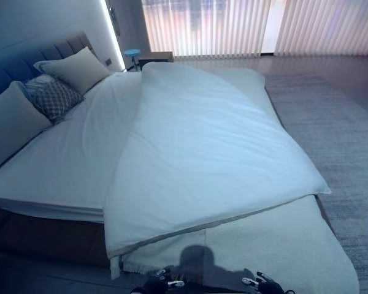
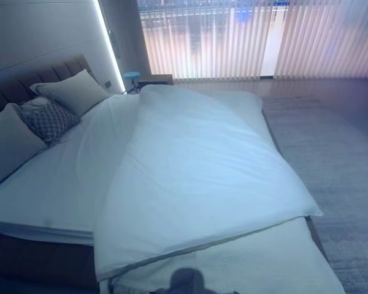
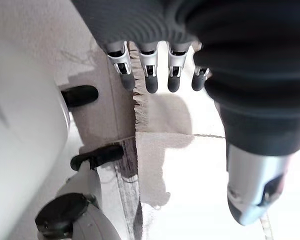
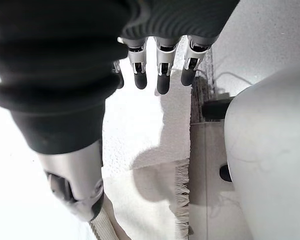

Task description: Make the bed

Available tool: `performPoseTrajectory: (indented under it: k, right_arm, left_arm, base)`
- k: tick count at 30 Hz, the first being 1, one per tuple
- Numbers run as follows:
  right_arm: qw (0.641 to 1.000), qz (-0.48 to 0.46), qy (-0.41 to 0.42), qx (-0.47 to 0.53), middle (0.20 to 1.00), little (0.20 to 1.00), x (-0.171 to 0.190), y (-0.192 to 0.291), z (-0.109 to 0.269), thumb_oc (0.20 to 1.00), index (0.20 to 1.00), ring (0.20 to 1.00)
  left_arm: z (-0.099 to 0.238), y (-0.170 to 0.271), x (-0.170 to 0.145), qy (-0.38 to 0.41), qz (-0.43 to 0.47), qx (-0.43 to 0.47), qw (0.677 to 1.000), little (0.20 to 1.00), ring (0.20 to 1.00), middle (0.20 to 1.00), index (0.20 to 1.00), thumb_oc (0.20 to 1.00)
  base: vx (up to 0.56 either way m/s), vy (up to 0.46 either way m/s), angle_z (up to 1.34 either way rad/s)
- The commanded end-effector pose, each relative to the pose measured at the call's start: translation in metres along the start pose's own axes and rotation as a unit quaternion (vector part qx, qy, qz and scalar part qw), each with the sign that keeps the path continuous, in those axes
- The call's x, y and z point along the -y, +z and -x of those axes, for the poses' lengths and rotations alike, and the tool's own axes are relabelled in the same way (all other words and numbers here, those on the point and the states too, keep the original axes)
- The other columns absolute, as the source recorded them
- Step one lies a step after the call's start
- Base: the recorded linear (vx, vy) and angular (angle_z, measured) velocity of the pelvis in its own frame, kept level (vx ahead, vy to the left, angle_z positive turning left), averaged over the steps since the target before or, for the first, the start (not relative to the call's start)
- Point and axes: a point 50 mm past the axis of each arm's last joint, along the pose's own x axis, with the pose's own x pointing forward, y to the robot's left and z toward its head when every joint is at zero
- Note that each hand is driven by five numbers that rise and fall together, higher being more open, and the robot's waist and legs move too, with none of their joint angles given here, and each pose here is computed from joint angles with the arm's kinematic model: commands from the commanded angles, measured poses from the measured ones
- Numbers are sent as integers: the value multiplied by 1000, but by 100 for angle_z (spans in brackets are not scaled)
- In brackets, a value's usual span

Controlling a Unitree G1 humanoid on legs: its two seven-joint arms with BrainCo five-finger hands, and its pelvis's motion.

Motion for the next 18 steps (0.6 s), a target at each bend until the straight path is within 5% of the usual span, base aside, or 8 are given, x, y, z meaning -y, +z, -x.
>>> performPoseTrajectory:
  k: [1, 6, 14, 18]
  right_arm:
    - [1000, 1, 14, 21, 1000, 1000, -12, 9, -3, 1000, 1000, 1000]
    - [999, -3, 19, 30, 1000, 1000, -15, 13, -4, 1000, 1000, 1000]
    - [993, -2, 45, 107, 1000, 1000, -31, 51, -6, 1000, 1000, 1000]
    - [984, 12, 48, 173, 1000, 1000, -36, 90, -4, 1000, 1000, 1000]
  left_arm:
    - [-5, 17, 4, -7, 8, 27, 1000, 1000, 1000, 1000, 1000, 1000]
    - [-6, 24, 3, 5, 32, 39, 999, 1000, 1000, 1000, 1000, 1000]
    - [-12, 89, 0, 30, 146, 139, 979, 1000, 1000, 1000, 1000, 1000]
    - [-10, 155, 4, 30, 237, 226, 944, 1000, 1000, 1000, 1000, 1000]
  base:
    - [0, 0, 0]
    - [-18, -6, -1]
    - [-154, -17, -7]
    - [-276, -6, 11]
